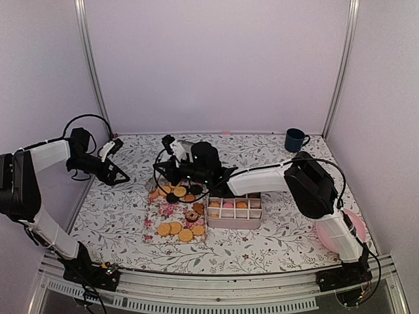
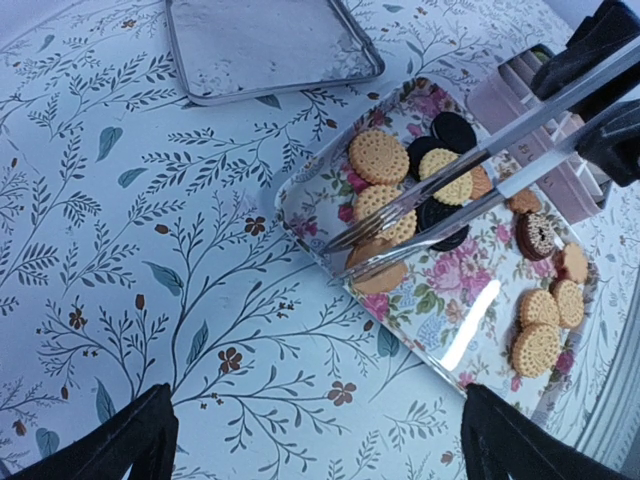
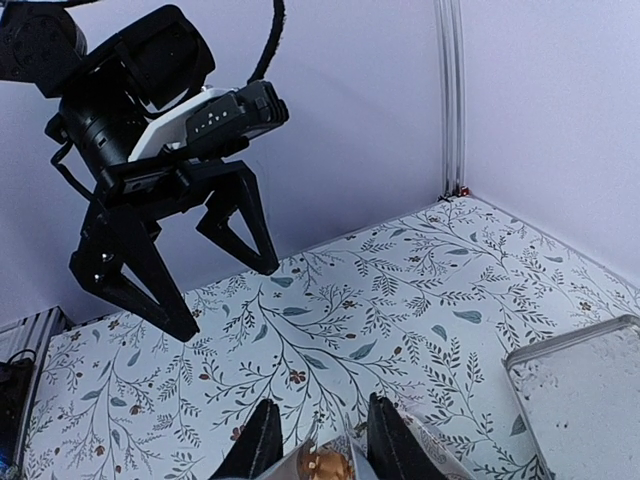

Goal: Pack the cookies
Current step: Pick up the fake cookies from the plate, then place the fake cookies in the empty pocket of the box.

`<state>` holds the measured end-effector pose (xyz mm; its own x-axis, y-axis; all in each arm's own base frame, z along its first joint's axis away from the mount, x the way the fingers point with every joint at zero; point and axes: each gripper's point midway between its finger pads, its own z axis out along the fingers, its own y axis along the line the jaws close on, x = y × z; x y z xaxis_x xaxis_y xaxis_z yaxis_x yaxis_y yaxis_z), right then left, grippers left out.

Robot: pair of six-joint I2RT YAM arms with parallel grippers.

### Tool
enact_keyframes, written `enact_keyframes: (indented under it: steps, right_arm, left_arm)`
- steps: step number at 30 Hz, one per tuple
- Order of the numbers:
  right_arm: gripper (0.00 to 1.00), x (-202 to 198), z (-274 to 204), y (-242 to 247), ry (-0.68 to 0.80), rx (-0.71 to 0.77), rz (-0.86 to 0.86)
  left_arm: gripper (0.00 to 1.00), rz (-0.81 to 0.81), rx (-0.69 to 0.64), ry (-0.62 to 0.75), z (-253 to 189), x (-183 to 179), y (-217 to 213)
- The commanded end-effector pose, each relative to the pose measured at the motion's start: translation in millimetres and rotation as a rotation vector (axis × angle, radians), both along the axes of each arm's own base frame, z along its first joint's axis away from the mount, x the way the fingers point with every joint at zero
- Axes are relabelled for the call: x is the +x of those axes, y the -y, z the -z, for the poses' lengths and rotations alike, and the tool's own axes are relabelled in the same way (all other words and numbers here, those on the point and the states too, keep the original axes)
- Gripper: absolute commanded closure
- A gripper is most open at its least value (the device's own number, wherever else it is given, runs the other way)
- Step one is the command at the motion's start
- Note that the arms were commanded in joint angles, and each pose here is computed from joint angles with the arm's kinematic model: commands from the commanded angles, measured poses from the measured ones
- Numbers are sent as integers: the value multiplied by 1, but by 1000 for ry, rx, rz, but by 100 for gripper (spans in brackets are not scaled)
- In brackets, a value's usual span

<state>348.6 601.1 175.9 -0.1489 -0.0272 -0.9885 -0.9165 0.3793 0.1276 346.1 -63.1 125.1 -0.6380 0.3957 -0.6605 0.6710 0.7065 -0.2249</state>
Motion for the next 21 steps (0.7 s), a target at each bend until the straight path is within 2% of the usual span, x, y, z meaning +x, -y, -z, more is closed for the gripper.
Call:
enact_keyframes:
  steps: [1,3,6,11,21]
  right_arm:
    - [77,-5,-24,5,4,27,-3]
    - [78,-6,-23,5,4,26,-2]
    - [82,-10,-54,9,33,61,-1]
    - [100,-14,-84,18,48,107,7]
    - [100,-32,-124,49,64,151,17]
  left_arm:
    - [1,0,-4,19,-8,-2,-2]
    - [1,-2,-5,19,-8,-2,-2]
    - [1,-2,-4,23,-9,-2,-2]
    - [1,-1,-7,26,-11,-1,-2]
    - [1,-1,-21,27,-15,2,0]
